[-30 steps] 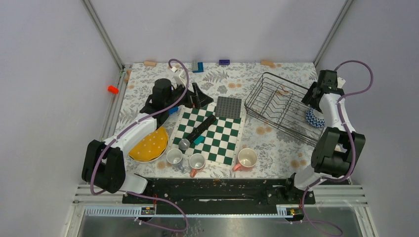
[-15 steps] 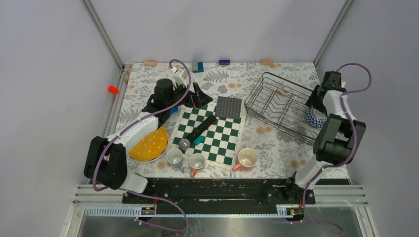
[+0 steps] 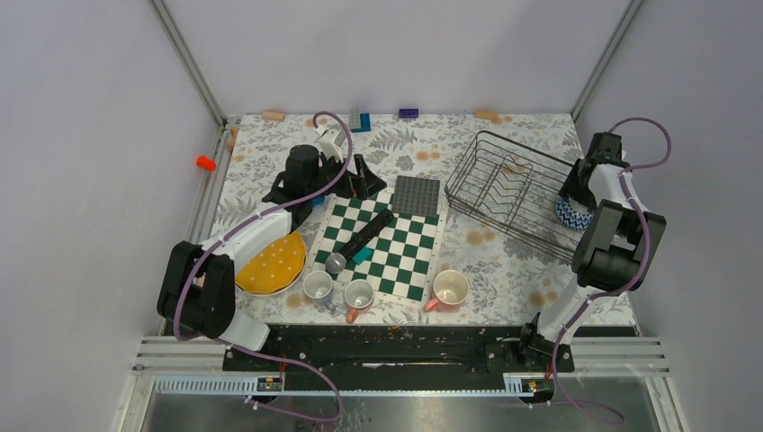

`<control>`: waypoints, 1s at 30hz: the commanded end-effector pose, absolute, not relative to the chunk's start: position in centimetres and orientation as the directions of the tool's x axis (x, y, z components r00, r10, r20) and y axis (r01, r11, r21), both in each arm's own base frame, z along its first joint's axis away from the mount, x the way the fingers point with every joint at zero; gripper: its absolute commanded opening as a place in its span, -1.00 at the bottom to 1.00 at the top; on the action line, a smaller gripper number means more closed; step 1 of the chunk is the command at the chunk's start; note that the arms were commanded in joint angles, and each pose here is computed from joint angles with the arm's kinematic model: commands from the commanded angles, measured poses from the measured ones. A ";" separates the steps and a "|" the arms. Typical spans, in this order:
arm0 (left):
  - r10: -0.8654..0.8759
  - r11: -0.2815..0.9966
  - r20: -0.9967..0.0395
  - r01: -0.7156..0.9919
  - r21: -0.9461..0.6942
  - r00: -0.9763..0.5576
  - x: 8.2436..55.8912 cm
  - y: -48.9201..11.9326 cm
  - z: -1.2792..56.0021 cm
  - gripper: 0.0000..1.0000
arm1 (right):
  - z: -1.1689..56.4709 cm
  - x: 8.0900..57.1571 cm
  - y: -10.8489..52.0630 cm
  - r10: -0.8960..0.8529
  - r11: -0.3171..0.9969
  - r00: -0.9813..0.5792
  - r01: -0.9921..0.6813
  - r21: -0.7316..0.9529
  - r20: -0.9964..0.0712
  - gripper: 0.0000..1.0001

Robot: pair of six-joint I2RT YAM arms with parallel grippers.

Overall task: Unload the mixed dishes from the dish rack
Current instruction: Pick up the bowl from the dish rack.

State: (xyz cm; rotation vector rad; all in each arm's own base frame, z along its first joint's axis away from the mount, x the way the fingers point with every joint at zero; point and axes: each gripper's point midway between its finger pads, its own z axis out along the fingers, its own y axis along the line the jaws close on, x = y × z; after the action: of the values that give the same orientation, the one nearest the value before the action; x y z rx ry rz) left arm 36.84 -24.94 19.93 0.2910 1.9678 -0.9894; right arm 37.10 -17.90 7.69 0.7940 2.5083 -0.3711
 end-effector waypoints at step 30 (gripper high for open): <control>-0.163 0.609 -0.832 0.610 -0.507 -0.530 38.0 -25.9 22.0 0.98 | 11.3 39.3 -17.1 0.445 0.821 -0.640 0.571 0.000 -0.627 0.31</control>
State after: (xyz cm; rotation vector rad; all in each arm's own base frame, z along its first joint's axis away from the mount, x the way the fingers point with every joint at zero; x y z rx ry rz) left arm 36.79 -25.31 18.99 0.3148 1.9927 -1.0064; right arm 38.19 -16.32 8.48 0.7433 2.4551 -0.2217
